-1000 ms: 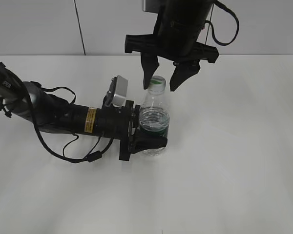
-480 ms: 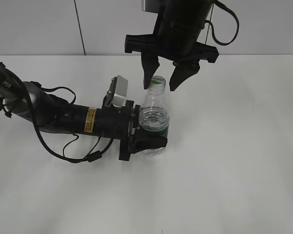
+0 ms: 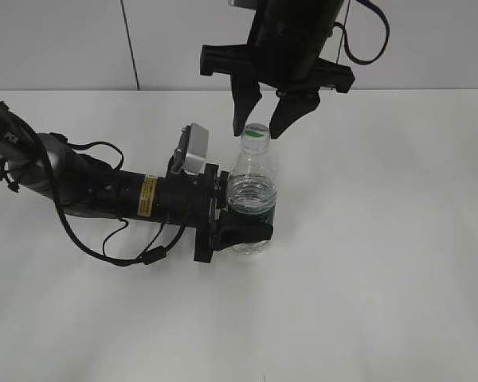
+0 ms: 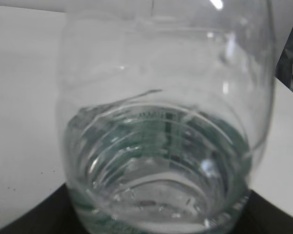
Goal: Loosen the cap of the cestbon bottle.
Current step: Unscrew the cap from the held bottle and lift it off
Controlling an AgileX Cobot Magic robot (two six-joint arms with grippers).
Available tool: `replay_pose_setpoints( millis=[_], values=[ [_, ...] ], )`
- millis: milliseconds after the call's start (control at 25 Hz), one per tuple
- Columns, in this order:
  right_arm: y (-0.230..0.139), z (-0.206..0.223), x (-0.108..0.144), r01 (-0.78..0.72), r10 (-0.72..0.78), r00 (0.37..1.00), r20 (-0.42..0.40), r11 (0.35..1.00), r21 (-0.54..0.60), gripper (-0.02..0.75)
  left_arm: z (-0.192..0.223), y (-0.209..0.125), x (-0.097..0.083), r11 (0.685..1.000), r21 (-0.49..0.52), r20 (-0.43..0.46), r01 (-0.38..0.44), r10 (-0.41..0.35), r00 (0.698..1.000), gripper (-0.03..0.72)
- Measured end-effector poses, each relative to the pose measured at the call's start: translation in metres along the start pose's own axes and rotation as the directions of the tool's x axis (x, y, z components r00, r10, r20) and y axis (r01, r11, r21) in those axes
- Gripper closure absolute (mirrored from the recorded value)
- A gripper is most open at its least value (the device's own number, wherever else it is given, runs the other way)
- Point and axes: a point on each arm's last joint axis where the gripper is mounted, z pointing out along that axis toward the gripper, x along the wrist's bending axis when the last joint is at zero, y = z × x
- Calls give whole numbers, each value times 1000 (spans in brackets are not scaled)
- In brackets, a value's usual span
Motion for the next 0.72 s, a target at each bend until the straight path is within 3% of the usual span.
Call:
replay_pose_setpoints(
  millis=[720],
  values=[
    [0, 0, 0, 8, -8, 1000, -4, 1000, 2, 384, 0, 0, 0, 1000, -1, -1, 0, 0, 1000, 276]
  ],
)
